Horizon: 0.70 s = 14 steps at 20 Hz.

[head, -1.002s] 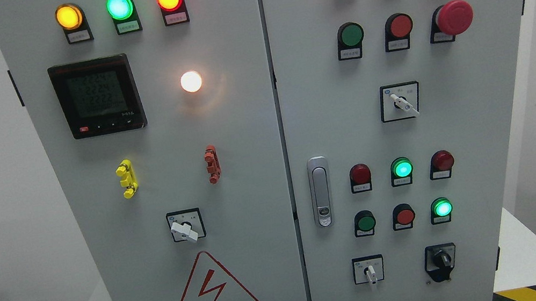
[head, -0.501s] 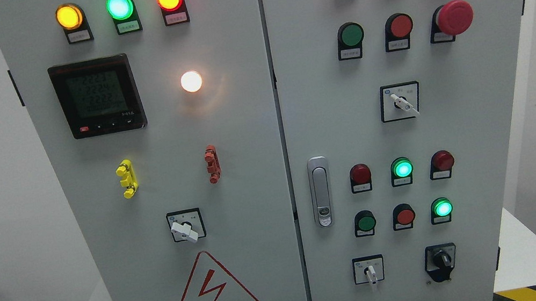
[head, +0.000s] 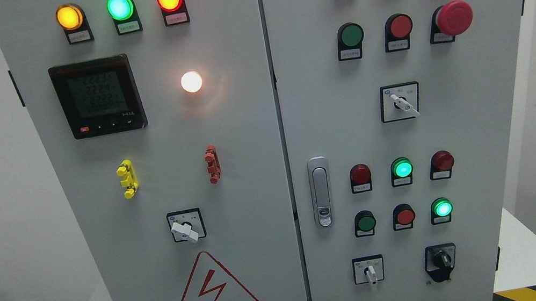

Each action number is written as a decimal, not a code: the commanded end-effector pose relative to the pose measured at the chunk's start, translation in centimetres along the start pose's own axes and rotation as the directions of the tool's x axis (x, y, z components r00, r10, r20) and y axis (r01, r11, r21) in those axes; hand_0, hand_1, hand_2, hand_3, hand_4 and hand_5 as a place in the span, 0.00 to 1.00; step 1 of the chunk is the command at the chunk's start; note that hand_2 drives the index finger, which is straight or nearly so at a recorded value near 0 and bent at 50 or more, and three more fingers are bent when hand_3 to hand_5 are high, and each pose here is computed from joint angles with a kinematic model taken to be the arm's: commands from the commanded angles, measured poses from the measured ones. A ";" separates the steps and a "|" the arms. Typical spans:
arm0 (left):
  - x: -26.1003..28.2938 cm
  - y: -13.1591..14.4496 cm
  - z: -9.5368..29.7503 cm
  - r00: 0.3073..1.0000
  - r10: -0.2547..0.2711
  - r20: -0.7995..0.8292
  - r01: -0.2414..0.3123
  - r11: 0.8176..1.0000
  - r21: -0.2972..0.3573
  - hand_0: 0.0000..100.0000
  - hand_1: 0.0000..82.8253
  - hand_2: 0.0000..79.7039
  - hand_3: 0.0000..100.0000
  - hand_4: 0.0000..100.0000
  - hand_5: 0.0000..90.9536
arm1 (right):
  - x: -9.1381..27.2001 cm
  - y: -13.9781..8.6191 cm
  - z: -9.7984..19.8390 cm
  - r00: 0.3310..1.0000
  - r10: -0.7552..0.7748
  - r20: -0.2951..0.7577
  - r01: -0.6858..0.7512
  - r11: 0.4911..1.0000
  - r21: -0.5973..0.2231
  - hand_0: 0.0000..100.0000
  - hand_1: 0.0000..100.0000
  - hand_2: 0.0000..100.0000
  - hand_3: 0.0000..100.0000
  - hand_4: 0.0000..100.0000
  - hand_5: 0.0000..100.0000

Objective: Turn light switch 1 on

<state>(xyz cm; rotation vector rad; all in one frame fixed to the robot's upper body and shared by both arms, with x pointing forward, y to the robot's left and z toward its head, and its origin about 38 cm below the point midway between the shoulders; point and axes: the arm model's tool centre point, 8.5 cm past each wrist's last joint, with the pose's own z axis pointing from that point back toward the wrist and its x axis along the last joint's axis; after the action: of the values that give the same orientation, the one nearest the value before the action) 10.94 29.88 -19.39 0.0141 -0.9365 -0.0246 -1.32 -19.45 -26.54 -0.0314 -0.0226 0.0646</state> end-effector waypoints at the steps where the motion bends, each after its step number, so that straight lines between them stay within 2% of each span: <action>1: -13.4 -1.3 8.9 0.802 0.035 -0.597 -0.064 0.998 -0.026 0.23 0.09 0.14 0.19 0.34 0.00 | 0.0 0.0 0.0 1.000 -0.025 -0.002 0.025 1.000 0.000 0.00 0.00 0.00 0.00 0.00 0.00; 2: -13.7 -1.6 9.2 0.761 -0.011 -0.649 -0.044 0.997 -0.069 0.24 0.09 0.11 0.17 0.32 0.00 | 0.0 0.0 0.0 1.000 -0.025 -0.002 0.025 1.000 0.000 0.00 0.00 0.00 0.00 0.00 0.00; 4: -14.3 -2.1 9.8 0.696 -0.045 -0.717 -0.041 0.994 -0.101 0.24 0.09 0.01 0.07 0.20 0.00 | 0.0 0.0 0.0 1.000 -0.025 -0.002 0.025 1.000 0.000 0.00 0.00 0.00 0.00 0.00 0.00; 5: -14.7 -2.2 10.2 0.662 -0.049 -0.748 -0.043 0.994 -0.103 0.24 0.08 0.00 0.05 0.16 0.00 | 0.0 0.0 0.0 1.000 -0.025 -0.002 0.025 1.000 0.000 0.00 0.00 0.00 0.00 0.00 0.00; 6: -14.9 -2.6 10.4 0.634 -0.045 -0.772 -0.051 0.994 -0.100 0.24 0.07 0.00 0.00 0.09 0.00 | 0.0 0.0 0.0 1.000 -0.025 -0.002 0.025 1.000 0.000 0.00 0.00 0.00 0.00 0.00 0.00; 7: -15.1 -3.4 10.6 0.618 -0.041 -0.785 -0.063 0.993 -0.101 0.24 0.06 0.00 0.00 0.00 0.00 | 0.0 0.0 0.0 1.000 -0.025 -0.002 0.025 1.000 0.000 0.00 0.00 0.00 0.00 0.00 0.00; 11: -15.2 -4.4 10.6 0.612 -0.035 -0.790 -0.075 0.992 -0.102 0.23 0.05 0.00 0.00 0.00 0.00 | 0.0 0.0 0.0 1.000 -0.025 -0.002 0.025 1.000 0.000 0.00 0.00 0.00 0.00 0.00 0.00; 14: -15.3 -6.3 10.5 0.611 -0.023 -0.791 -0.106 0.988 -0.110 0.23 0.02 0.00 0.00 0.00 0.00 | 0.0 0.0 0.0 1.000 -0.025 -0.002 0.025 1.000 0.000 0.00 0.00 0.00 0.00 0.00 0.00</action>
<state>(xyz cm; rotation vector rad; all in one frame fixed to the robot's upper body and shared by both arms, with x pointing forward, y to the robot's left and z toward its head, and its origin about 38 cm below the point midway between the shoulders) 0.43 26.57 -25.88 -0.0904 -0.2511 -0.0223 -1.32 -19.45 -26.54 -0.0314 -0.0226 0.0646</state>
